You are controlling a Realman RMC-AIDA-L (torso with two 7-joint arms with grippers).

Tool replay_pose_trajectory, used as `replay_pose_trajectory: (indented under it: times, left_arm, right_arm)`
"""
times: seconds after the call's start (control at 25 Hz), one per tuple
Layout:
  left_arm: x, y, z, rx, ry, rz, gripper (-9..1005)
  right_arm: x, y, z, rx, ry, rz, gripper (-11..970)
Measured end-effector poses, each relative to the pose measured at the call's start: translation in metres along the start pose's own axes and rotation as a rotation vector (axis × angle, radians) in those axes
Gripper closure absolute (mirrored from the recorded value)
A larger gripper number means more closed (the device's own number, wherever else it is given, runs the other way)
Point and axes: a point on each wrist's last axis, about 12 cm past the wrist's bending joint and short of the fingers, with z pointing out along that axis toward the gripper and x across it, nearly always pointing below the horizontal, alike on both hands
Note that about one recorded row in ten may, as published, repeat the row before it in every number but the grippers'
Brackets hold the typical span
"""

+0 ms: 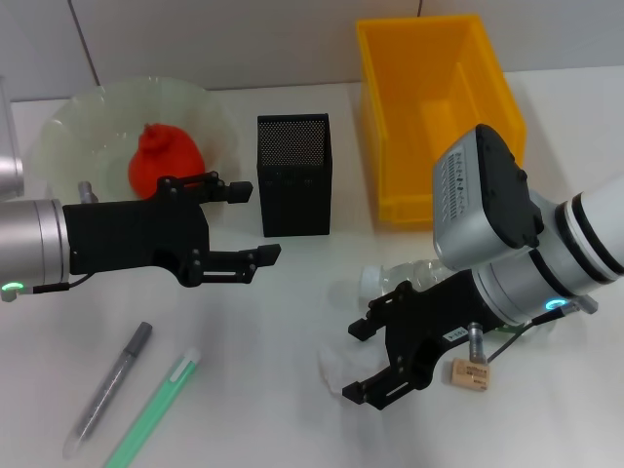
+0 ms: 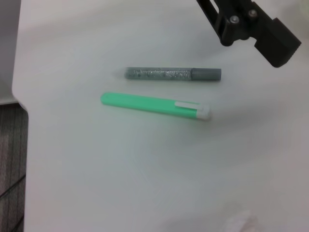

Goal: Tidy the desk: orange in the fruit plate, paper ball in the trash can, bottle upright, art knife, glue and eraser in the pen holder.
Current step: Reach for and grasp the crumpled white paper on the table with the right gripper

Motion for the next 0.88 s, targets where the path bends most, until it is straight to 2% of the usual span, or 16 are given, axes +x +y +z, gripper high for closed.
replay_pose_trajectory:
  times: [0.88]
  left_arm:
    - [0.0032, -0.0026, 0.0003, 0.004, 0.004, 0.004, 162]
  right_arm:
    - [0.0089, -0.0008, 0.0011, 0.003, 0.001, 0.045, 273]
